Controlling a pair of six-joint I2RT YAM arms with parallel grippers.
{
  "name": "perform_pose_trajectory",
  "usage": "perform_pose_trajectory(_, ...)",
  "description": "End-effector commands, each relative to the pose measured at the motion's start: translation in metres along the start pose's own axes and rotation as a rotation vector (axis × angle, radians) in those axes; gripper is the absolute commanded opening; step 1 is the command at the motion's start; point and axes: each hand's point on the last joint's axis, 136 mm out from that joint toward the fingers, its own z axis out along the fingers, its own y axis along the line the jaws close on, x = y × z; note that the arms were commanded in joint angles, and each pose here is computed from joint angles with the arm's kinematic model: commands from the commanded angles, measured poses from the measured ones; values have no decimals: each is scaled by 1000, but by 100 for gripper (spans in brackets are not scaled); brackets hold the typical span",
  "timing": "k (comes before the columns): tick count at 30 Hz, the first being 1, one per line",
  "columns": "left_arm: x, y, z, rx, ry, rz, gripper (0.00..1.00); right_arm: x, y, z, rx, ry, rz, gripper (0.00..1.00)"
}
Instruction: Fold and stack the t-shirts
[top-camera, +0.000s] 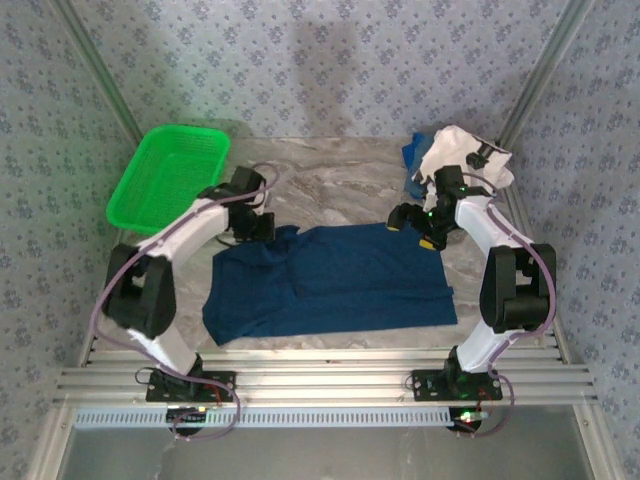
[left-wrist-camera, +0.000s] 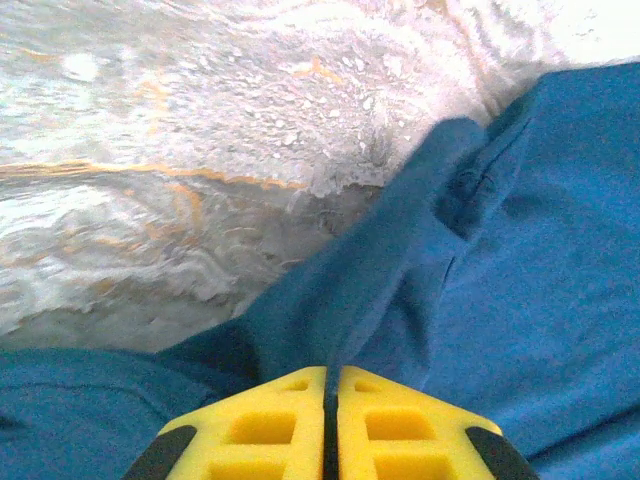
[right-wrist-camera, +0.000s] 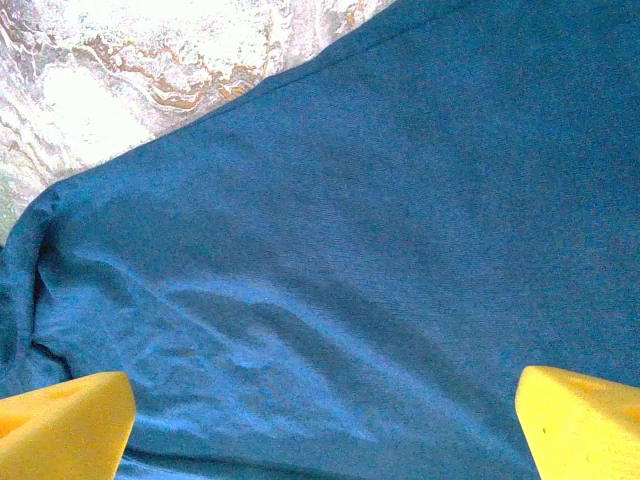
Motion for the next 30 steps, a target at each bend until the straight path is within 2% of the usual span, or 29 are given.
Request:
perform_pose_trajectory(1,6,9,-8,34,-44,-70,10,11,-6,2,-2,28,20,100)
perform_pose_trajectory(12,51,25,8,109,-49,-226,17,13,-8,5,-2,33,26,100)
perform_pose_trajectory(16,69,41,18,33,0,-276,18,14,-7,3,-4,31,21,100)
perform_pose_trajectory(17,69,44,17,18,-6,-292,24,15,-8,3,-1,34,22,100)
perform_pose_trajectory(19,64,44,12,17,-33,-313,46,14,-7,1,-5,31,19,100)
perform_pose_trajectory(21,50,36,0,48,-82,-313,57,15,-7,0,-6,29,17,100)
perform_pose_trajectory(25,9,15,-37,98,-205,-220,67,17,-7,-1,-7,32,17,100)
perform_pose_trajectory(27,-4,11,-45,82,-212,-142,70,18,-8,-1,-10,35,19,100)
perform_pose_trajectory(30,-18,1,-37,92,-157,-16,70,18,-8,-1,-15,32,21,100)
